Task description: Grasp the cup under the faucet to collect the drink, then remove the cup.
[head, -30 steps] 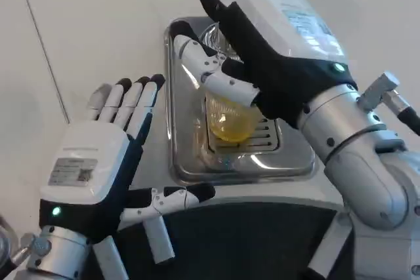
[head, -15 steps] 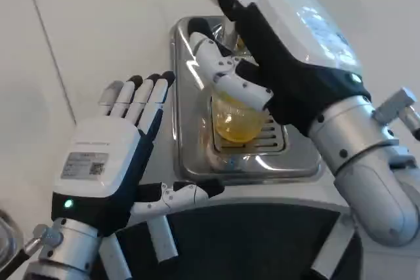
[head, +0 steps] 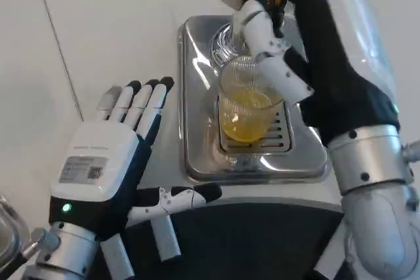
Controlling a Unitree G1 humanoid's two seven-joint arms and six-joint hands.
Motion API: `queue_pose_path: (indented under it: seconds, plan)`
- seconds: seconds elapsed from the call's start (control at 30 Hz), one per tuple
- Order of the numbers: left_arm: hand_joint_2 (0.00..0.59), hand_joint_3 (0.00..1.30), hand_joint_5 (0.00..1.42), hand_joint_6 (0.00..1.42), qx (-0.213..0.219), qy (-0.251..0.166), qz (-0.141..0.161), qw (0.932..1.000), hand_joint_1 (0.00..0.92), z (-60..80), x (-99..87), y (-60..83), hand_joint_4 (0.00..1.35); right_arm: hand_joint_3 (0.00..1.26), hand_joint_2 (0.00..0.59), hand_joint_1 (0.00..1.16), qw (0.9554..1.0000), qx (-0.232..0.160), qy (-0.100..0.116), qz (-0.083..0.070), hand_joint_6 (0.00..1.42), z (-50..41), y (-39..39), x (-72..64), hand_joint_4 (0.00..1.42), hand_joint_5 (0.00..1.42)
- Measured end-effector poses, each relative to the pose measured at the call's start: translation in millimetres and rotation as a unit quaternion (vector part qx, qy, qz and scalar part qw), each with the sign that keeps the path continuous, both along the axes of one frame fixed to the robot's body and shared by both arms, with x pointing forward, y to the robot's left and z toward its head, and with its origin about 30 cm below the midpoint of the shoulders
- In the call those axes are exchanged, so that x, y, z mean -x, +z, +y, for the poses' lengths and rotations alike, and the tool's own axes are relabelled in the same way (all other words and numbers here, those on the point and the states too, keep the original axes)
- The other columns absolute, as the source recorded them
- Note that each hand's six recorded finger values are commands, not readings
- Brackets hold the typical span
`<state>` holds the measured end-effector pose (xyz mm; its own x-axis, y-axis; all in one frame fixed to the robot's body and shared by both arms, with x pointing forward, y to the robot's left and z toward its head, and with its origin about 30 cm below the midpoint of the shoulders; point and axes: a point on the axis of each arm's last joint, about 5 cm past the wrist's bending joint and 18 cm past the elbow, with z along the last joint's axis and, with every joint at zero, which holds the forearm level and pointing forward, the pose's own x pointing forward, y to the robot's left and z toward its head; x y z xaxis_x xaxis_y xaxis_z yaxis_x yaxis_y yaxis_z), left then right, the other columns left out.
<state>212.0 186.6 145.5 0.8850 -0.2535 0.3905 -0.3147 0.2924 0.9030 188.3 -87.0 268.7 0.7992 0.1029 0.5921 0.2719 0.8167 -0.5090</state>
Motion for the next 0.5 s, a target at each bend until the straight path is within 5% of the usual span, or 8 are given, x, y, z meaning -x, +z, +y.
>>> queue_pose_path:
  seconds: [0.2,0.4,0.5]
  plan:
    - [0.041,0.00,0.00,0.00,-0.001,0.000,0.000,1.0000,0.000,0.4,0.1,0.0,0.00,0.00,0.571,0.10,0.9988,-0.032,-0.027,-0.024,0.00,-4.0,-5.8,0.9,0.00,0.00]
    - [0.040,0.00,0.00,0.00,-0.002,-0.003,0.002,1.0000,0.000,-0.8,0.4,-0.7,0.00,0.00,0.580,0.14,0.9982,-0.054,-0.026,-0.002,0.00,-14.4,-17.9,1.7,0.00,0.00]
    - [0.039,0.00,0.00,0.00,0.008,-0.005,0.008,0.9999,0.000,-1.4,-0.8,-2.6,0.00,0.00,0.565,0.21,0.9994,-0.030,-0.018,0.001,0.00,-24.6,-27.5,13.2,0.00,0.00]
